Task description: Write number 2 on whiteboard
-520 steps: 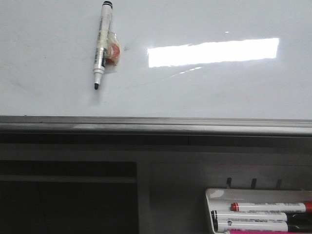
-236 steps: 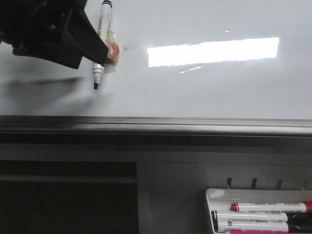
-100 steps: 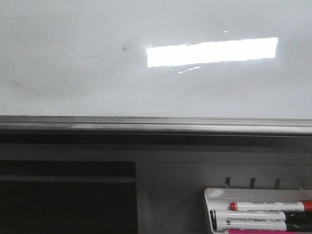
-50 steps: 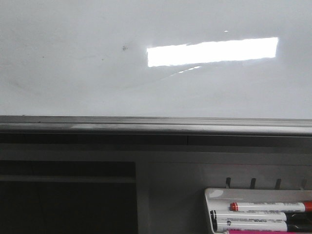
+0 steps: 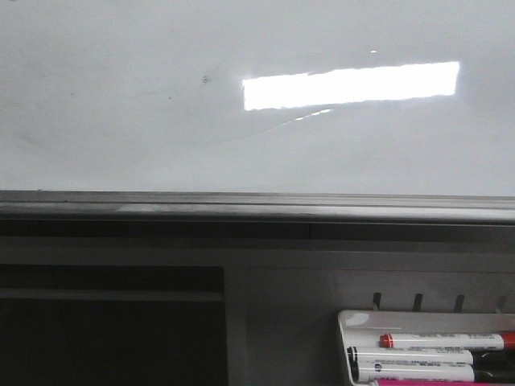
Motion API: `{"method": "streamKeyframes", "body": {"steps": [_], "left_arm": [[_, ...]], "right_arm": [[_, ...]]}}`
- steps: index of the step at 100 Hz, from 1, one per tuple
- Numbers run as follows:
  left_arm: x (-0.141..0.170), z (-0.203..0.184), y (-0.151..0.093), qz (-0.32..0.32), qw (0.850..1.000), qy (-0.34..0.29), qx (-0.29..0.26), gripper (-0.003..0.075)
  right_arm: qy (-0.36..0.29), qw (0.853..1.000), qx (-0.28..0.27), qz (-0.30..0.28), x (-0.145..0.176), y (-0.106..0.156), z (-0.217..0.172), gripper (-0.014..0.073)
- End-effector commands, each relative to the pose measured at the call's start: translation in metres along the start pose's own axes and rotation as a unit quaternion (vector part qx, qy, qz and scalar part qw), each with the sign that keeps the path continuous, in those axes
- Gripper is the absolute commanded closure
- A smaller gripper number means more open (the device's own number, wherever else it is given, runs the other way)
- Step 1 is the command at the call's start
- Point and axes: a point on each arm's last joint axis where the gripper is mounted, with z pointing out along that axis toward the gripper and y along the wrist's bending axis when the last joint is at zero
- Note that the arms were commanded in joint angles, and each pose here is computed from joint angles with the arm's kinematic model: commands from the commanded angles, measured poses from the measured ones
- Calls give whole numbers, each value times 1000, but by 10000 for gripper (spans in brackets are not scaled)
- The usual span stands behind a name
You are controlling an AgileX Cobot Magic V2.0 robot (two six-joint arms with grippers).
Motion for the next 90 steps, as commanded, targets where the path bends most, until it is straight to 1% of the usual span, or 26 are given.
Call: {"method": "streamKeyframes", "body": {"steps": [1, 7, 10, 14, 19, 20, 21, 26, 28, 30, 31, 33, 37, 39, 40, 43, 46, 53, 60, 72, 78, 79, 81, 82, 85, 90], "left_arm": [[-13, -8, 4, -3, 999, -38, -24, 741], [-13, -8, 4, -4, 999, -41, -25, 740], [-14, -8, 4, -7, 999, -44, -25, 739], [-16, -8, 5, -15, 998, -54, -29, 730], [-19, -9, 6, -23, 997, -67, -33, 687], [-19, -9, 6, -25, 997, -70, -33, 657], [-19, -9, 6, -26, 997, -71, -33, 657], [-21, -9, 7, -30, 996, -78, -37, 565], [-21, -9, 7, -33, 995, -81, -39, 500], [-21, -9, 8, -34, 995, -82, -41, 467], [-22, -9, 8, -35, 995, -84, -42, 432], [-22, -10, 8, -37, 995, -86, -44, 397], [-22, -12, 8, -36, 994, -89, -49, 285], [-23, -13, 7, -34, 994, -91, -53, 246], [-23, -14, 7, -34, 994, -92, -53, 246], [-23, -16, 7, -31, 993, -95, -59, 197], [-24, -20, 6, -27, 992, -100, -68, 173], [-26, -30, 3, -14, 989, -111, -92, 175], [-28, -46, -1, 0, 983, -129, -128, 175], [-29, -82, -11, -6, 963, -168, -213, 176], [-26, -100, -17, -32, 949, -187, -251, 177], [-26, -104, -19, -34, 947, -191, -256, 180], [-24, -109, -21, -47, 943, -194, -267, 190], [-23, -110, -21, -42, 942, -192, -272, 195], [-21, -115, -24, -65, 937, -197, -280, 218], [-15, -123, -29, -93, 929, -201, -295, 292]], "right_arm": [[-35, 999, 3, 6, -16, 2, -7, 545], [-35, 999, 2, 6, -16, 2, -7, 645], [-35, 999, 2, 6, -16, 2, -7, 673], [-35, 999, 2, 6, -16, 2, -7, 672], [-35, 999, 2, 6, -16, 2, -7, 672], [-35, 999, 2, 6, -16, 2, -7, 672], [-35, 999, 2, 6, -16, 2, -7, 672], [-34, 999, 0, 6, -16, 2, -7, 672], [-34, 999, -1, 6, -16, 3, -7, 672], [-33, 999, -2, 6, -15, 3, -7, 672], [-33, 999, -3, 6, -15, 3, -7, 672], [-33, 999, -3, 6, -15, 3, -7, 672], [-33, 999, -2, 4, -16, 3, -7, 672], [-32, 999, 0, 1, -15, 3, -7, 672], [-33, 999, 2, 0, -16, 2, -7, 672], [-32, 999, 10, -7, -15, 1, -7, 672], [-35, 999, 21, -10, -16, -1, -7, 672], [-50, 997, 62, -13, -19, -8, -8, 672], [-68, 991, 110, -21, -22, -17, -10, 673], [-88, 978, 179, -56, -27, -28, -14, 673], [-93, 969, 217, -72, -28, -36, -13, 673], [-93, 969, 217, -74, -28, -36, -13, 673], [-95, 964, 235, -77, -28, -40, -13, 673], [-95, 963, 240, -80, -28, -41, -12, 673], [-94, 958, 258, -86, -27, -46, -10, 673], [-92, 946, 295, -98, -26, -55, -7, 673]]}}
